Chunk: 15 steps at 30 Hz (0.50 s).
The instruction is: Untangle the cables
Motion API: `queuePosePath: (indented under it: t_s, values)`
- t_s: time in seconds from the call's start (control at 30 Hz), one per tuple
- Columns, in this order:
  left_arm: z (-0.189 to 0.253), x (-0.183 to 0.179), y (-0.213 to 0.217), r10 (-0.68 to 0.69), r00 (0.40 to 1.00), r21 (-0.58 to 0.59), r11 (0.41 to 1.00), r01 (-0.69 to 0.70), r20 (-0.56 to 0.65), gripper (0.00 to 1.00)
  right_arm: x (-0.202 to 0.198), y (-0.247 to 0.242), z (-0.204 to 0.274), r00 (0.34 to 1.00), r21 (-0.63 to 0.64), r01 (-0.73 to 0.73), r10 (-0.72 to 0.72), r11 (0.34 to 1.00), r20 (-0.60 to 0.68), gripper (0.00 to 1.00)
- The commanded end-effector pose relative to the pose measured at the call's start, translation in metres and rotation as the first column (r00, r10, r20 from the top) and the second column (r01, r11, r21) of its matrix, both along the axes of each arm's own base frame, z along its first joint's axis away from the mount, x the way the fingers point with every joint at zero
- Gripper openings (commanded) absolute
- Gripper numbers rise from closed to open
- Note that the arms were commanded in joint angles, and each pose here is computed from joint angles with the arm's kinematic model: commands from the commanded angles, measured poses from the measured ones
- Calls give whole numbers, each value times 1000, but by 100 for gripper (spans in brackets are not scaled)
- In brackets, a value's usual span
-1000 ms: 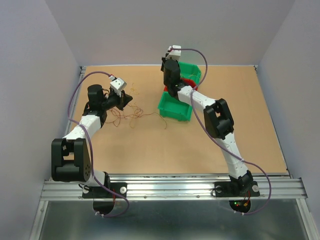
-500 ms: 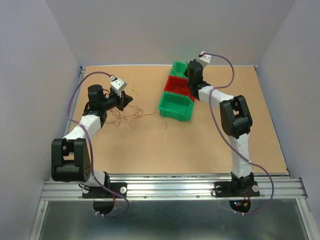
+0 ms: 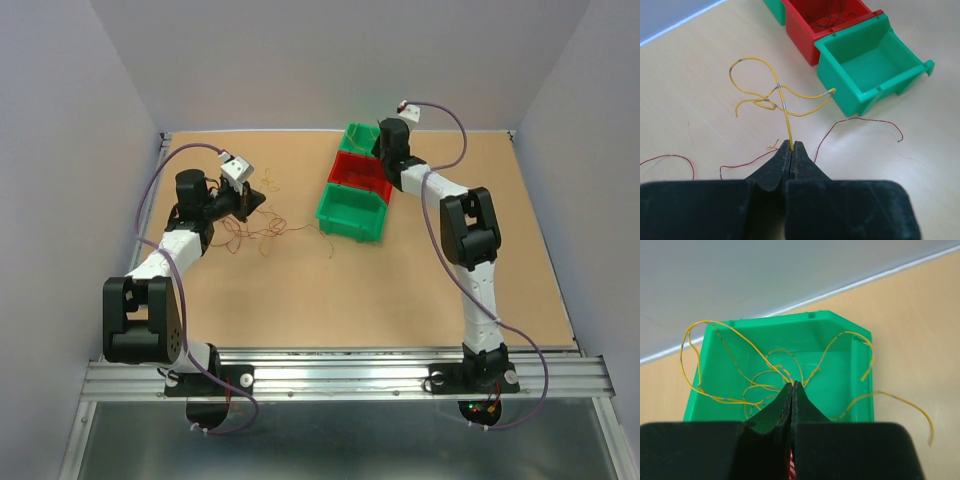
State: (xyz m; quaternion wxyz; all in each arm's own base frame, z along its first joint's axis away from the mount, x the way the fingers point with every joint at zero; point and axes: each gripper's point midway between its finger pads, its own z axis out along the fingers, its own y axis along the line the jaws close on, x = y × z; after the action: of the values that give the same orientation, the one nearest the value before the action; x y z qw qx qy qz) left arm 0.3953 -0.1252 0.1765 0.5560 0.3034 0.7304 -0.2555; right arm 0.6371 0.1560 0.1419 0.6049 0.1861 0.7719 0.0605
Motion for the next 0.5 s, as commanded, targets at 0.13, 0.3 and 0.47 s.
queuePosePath:
  t_s: [0.13, 0.3, 0.47]
  values:
    - [23, -1, -4, -28, 996, 2, 1000, 28, 79, 0, 15, 17, -24, 970, -106, -179, 157, 978, -188, 1]
    - [24, -2, -4, -30, 996, 3, 1000, 30, 82, 0, 25, 7, -63, 924, -37, -270, 248, 962, -290, 0]
    - [21, 0, -4, -26, 997, 6, 1000, 25, 75, 0, 20, -3, -89, 885, -7, -323, 300, 946, -356, 0]
